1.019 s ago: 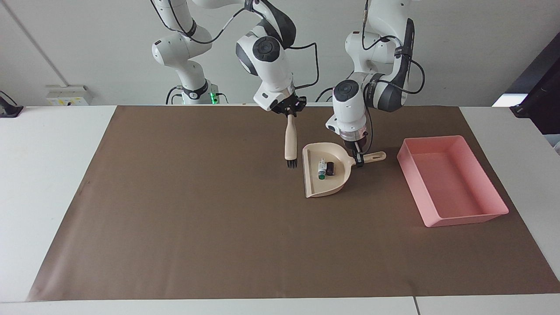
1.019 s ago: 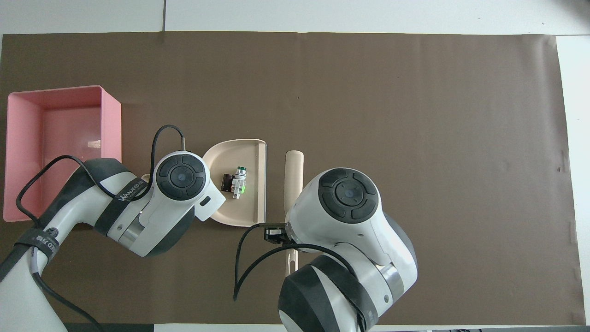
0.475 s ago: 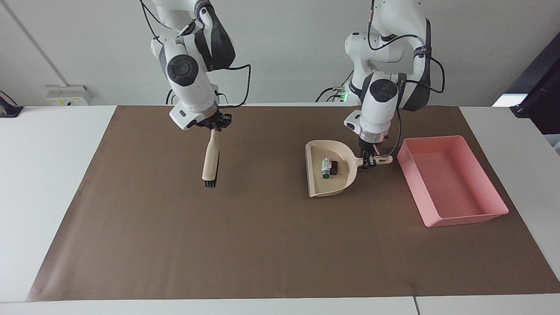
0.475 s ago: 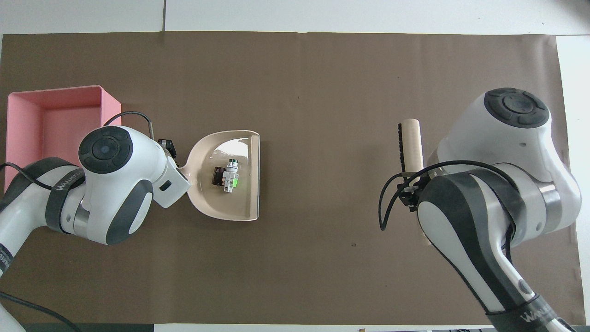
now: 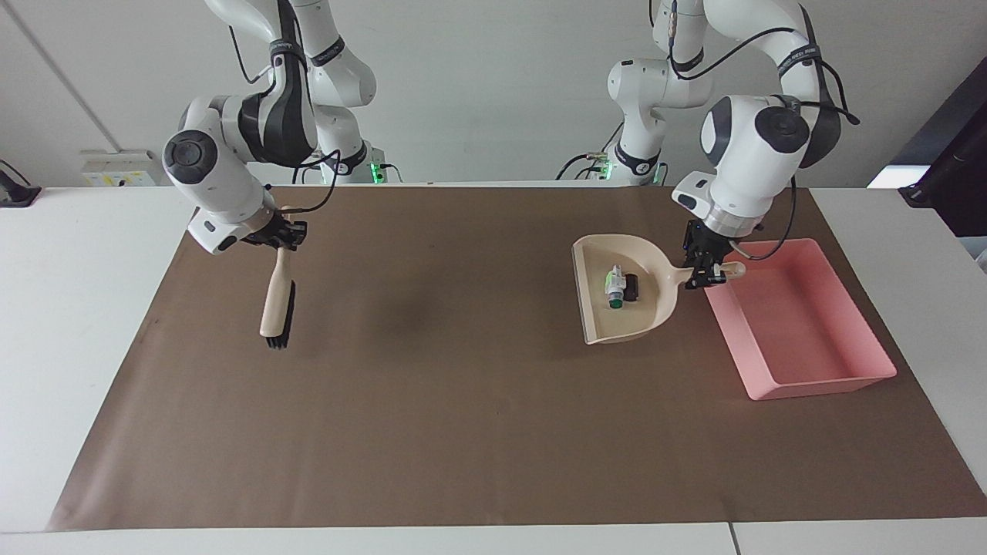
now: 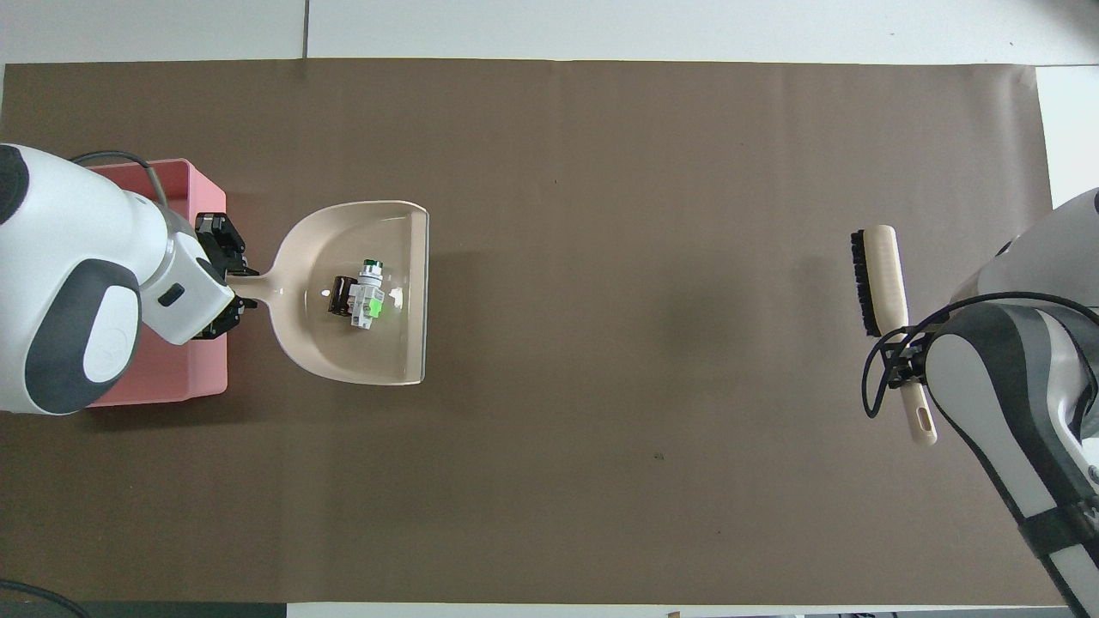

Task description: Clean e-waste and dump in bin

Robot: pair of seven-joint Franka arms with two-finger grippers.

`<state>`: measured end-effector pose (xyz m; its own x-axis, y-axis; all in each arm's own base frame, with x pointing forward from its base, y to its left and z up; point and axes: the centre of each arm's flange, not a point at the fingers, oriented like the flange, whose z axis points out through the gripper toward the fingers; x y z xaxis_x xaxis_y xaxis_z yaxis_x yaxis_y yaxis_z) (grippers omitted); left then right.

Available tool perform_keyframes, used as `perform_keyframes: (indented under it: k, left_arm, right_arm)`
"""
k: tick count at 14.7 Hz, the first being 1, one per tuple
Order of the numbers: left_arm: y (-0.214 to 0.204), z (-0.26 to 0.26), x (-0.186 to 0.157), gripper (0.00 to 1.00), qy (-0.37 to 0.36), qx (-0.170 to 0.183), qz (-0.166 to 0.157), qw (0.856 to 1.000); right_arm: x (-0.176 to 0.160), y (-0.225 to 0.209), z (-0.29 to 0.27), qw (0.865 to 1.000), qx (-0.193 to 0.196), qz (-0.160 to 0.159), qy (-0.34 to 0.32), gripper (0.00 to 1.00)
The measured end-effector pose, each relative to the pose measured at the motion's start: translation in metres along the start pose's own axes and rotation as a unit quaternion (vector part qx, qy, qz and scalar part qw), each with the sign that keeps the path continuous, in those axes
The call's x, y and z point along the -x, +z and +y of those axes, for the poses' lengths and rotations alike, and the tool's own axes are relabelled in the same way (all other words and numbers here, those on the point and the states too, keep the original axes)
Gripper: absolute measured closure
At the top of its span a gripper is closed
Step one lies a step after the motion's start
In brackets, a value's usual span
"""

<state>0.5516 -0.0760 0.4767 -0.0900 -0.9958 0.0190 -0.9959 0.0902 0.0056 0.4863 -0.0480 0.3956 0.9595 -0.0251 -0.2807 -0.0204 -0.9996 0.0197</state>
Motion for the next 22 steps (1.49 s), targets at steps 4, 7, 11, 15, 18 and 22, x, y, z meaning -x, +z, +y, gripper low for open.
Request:
perform_keyframes:
  k: [4, 7, 11, 15, 18, 22]
  left_arm:
    - [-0.026, 0.000, 0.089, 0.67, 0.008, -0.003, 0.035, 0.999]
    - [-0.034, 0.012, 0.162, 0.67, 0.012, -0.013, 0.053, 0.998]
    - [-0.039, 0.031, 0.239, 0.67, -0.010, -0.025, 0.056, 0.998]
    - [-0.042, 0.038, 0.276, 0.67, -0.036, -0.036, 0.051, 0.997]
    - [-0.044, 0.034, 0.305, 0.67, -0.034, -0.048, 0.039, 0.998]
    - [-0.045, 0.021, 0.332, 0.67, -0.019, -0.055, -0.014, 0.998]
  right_arm:
    - [-0.001, 0.027, 0.016, 1.000, -0.003, 0.023, 0.002, 0.74]
    - [-0.001, 0.038, 0.009, 1.000, -0.001, 0.028, -0.008, 0.74]
    - [0.003, 0.051, 0.011, 0.999, -0.002, 0.019, -0.036, 0.74]
    - [0.004, 0.055, 0.015, 0.999, -0.005, 0.021, -0.032, 0.74]
    - [0.006, 0.060, 0.023, 0.999, -0.010, 0.022, -0.021, 0.74]
    - [0.008, 0.063, 0.023, 1.000, -0.011, 0.020, -0.021, 0.74]
